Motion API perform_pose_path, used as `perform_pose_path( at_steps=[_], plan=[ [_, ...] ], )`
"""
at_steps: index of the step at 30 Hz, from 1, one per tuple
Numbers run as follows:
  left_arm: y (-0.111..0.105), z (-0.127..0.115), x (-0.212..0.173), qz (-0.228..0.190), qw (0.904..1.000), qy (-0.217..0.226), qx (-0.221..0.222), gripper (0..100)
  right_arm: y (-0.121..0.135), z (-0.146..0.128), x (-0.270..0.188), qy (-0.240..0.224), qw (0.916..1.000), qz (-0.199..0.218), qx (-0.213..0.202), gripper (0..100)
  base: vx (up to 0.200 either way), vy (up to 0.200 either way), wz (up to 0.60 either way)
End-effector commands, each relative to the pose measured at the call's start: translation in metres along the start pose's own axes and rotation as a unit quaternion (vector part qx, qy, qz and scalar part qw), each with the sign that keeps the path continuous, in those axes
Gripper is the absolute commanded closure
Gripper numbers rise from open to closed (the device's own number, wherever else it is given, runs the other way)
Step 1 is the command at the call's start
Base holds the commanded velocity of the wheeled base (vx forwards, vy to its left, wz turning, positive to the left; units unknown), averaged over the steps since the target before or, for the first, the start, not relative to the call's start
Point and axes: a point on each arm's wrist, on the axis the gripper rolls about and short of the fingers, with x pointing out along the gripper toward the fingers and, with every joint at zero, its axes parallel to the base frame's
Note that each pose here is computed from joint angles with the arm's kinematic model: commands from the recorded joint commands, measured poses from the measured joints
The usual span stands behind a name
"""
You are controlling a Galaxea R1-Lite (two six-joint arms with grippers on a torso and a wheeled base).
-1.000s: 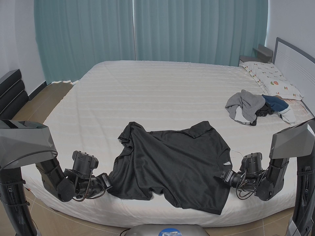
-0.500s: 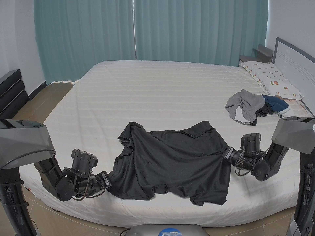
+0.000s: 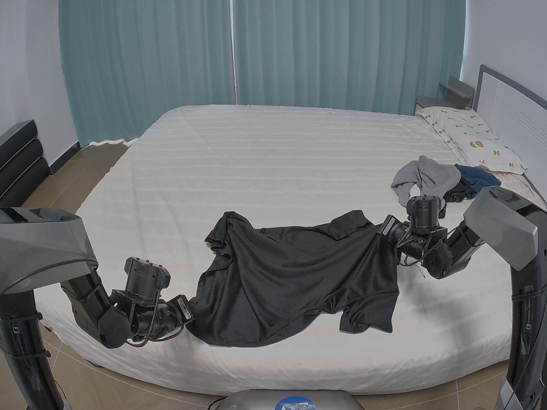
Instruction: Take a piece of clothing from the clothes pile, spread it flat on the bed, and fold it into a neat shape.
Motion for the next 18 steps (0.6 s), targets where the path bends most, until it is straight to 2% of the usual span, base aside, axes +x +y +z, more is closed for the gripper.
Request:
perform_pose_path(
  at_steps=[1, 2, 6, 9, 14, 15, 18],
  plan=[
    [0.0, 0.0, 0.002, 0.0, 1.0, 0.001, 0.0, 100, -0.016, -0.024, 0.023, 0.015, 0.9995, -0.022, -0.016, 100, 0.0, 0.0, 0.0],
    [0.0, 0.0, 0.002, 0.0, 1.0, 0.001, 0.0, 100, -0.02, -0.028, 0.026, 0.017, 0.9993, -0.025, -0.02, 0, 0.0, 0.0, 0.0],
    [0.0, 0.0, 0.002, 0.0, 1.0, 0.001, -0.001, 100, -0.026, -0.028, 0.021, 0.019, 0.999, -0.03, -0.027, 0, 0.0, 0.0, 0.0],
    [0.0, 0.0, 0.002, 0.0, 1.0, 0.001, -0.001, 100, -0.029, -0.013, -0.004, 0.023, 0.9993, -0.021, -0.021, 0, 0.0, 0.0, 0.0],
    [0.0, 0.0, 0.001, -0.002, 1.0, 0.001, -0.002, 100, -0.034, 0.007, -0.047, 0.064, 0.9978, 0.018, -0.006, 0, 0.0, 0.0, 0.0],
    [0.0, 0.0, 0.001, -0.002, 1.0, 0.001, -0.002, 100, -0.034, 0.006, -0.051, 0.069, 0.9974, 0.019, -0.006, 0, 0.0, 0.0, 0.0],
    [0.0, 0.0, 0.001, -0.003, 1.0, 0.003, -0.002, 100, -0.043, -0.013, -0.079, 0.127, 0.9918, 0.014, -0.005, 0, 0.0, 0.0, 0.0]
  ],
)
